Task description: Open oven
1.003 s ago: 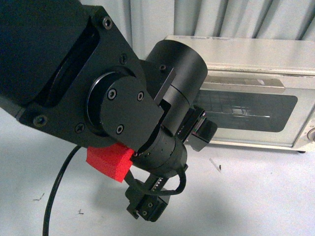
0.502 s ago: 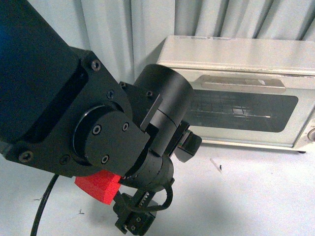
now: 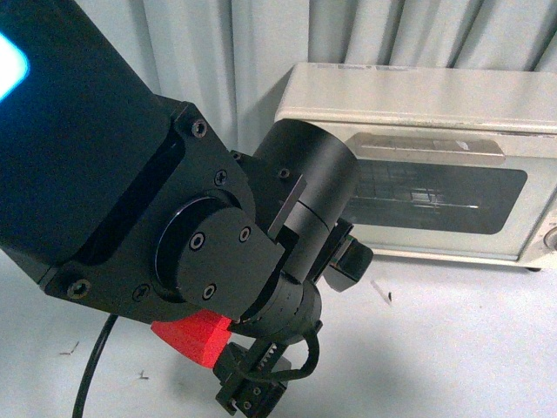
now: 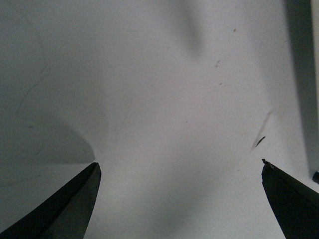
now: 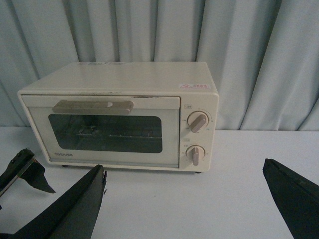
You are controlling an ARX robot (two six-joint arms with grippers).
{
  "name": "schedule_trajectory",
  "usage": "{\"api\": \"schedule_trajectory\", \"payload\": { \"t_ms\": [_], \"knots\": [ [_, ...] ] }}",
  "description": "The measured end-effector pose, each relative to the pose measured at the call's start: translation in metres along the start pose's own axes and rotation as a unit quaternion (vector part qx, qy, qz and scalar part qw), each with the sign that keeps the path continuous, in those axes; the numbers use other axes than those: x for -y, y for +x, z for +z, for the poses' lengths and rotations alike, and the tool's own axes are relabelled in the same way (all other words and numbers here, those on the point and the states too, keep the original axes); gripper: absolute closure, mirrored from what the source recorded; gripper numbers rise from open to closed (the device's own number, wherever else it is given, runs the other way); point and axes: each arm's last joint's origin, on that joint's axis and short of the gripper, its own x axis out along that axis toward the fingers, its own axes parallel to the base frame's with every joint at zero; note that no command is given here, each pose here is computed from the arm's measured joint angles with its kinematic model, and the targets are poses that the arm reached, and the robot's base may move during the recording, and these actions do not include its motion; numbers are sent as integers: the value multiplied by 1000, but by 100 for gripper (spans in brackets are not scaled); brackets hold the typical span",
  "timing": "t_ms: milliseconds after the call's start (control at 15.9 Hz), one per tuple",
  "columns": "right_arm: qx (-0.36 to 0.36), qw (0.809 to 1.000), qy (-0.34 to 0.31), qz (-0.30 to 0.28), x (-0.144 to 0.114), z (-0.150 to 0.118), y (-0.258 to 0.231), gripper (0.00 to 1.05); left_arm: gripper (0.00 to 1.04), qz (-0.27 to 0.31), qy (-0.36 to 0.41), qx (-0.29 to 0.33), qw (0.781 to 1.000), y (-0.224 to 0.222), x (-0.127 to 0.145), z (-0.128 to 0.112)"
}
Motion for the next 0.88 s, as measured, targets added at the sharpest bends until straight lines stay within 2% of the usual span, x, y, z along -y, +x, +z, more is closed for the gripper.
{"api": "schedule_trajectory", "payload": {
  "t_ms": [878],
  "knots": [
    [0,1000,0,0,0,0,0,6,7,5,9,-3,1000,0,0,-1]
  ]
}}
